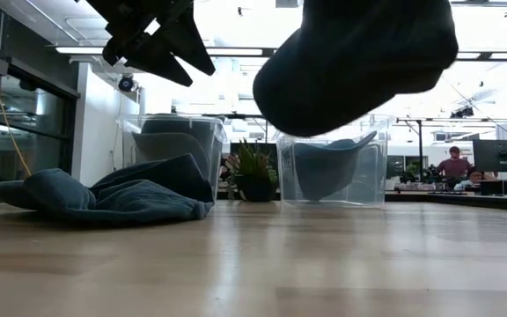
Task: Pick & Place hat
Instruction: Put the top blue cap into the right transparent bin
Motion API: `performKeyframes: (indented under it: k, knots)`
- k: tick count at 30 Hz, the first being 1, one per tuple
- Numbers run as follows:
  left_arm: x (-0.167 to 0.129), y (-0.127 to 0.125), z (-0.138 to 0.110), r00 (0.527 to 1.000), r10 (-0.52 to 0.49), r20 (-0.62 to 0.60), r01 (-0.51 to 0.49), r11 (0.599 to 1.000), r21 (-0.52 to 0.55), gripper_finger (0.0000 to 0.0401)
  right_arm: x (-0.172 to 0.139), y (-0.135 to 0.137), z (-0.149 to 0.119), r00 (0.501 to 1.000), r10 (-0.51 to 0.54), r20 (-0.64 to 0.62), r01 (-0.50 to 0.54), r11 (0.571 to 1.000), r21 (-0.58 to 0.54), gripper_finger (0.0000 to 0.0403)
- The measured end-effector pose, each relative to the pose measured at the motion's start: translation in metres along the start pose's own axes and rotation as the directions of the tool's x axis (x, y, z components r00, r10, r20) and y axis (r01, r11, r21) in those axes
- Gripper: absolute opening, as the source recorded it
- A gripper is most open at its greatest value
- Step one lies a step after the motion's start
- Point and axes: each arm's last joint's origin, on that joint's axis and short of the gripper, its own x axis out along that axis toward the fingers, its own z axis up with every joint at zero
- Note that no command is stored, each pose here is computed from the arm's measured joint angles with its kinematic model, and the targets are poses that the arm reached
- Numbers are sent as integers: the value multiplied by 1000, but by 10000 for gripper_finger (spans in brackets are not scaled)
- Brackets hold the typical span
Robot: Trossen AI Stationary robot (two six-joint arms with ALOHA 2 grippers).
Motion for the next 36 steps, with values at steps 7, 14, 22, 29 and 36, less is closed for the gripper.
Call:
performKeyframes:
  k: [7, 14, 22, 29, 36]
  knots:
    - [7, 2, 8, 999, 19, 44, -17, 998, -57, 247, -15, -4, 10, 999, -33, 2, 33, 999, -34, 0]
    - [28, 9, 27, 999, -30, 27, 32, 996, -85, 247, -17, -5, 8, 997, -60, -37, 58, 997, -53, 0]
    - [45, 10, 50, 969, -248, 24, 249, 967, -48, 247, -17, -5, 4, 993, -90, -78, 84, 993, -83, 0]
    - [61, 23, 64, 952, -305, 25, 306, 951, -49, 247, -17, -5, 3, 992, -91, -84, 84, 993, -85, 0]
    - [75, 37, 74, 933, -360, 1, 360, 932, -54, 247, -17, -6, 2, 987, -119, -105, 109, 989, -95, 0]
